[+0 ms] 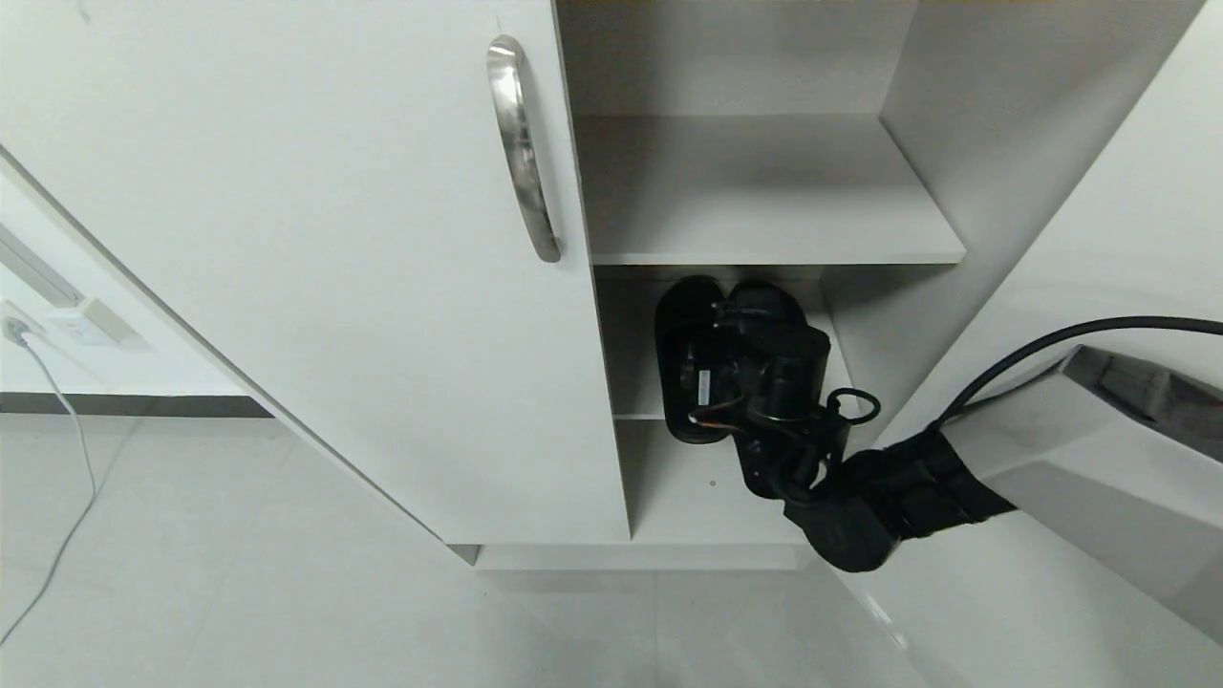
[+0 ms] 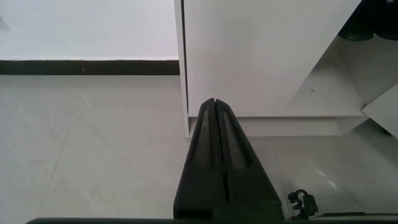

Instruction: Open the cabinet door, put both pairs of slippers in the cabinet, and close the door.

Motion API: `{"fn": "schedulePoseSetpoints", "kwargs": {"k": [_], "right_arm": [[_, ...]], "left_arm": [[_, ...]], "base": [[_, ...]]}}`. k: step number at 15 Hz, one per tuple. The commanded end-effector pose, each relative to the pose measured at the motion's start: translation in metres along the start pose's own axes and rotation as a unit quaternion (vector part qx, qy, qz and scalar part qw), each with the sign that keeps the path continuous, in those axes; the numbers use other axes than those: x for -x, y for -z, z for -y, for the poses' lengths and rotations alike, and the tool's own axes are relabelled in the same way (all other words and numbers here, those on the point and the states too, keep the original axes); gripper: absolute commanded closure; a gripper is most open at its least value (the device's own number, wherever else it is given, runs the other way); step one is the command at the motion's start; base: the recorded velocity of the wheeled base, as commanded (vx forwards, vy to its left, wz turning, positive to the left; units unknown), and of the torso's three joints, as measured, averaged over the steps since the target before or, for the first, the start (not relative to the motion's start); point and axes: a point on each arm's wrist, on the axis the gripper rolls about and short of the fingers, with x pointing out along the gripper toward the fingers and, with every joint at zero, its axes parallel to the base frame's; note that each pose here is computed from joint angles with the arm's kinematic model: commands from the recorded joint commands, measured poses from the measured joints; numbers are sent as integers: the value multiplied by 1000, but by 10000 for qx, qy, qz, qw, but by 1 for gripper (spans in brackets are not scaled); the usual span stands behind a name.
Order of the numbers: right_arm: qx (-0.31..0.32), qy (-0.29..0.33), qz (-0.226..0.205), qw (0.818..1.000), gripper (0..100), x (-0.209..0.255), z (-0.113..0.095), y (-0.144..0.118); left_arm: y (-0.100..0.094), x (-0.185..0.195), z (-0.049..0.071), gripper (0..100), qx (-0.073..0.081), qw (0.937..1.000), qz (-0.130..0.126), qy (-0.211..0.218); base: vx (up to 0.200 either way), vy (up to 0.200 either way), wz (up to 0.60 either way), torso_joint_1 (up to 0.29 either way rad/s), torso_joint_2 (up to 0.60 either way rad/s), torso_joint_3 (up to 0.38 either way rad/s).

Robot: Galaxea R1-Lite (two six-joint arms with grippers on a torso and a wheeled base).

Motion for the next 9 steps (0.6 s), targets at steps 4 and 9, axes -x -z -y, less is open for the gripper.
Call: {"fn": "schedulePoseSetpoints", "kwargs": {"k": [4, 9], "right_arm": [[-106, -560, 92, 9983, 0, 89, 28, -20], [-1, -1007, -23, 9949, 0, 107, 25, -14]], "left_arm": [[0, 0, 0, 100, 1, 10000, -10, -1], [0, 0, 0, 100, 1, 10000, -10, 6]], "base": [[0, 0, 0, 0, 0, 0], [0, 0, 0, 0, 0, 0]]}}
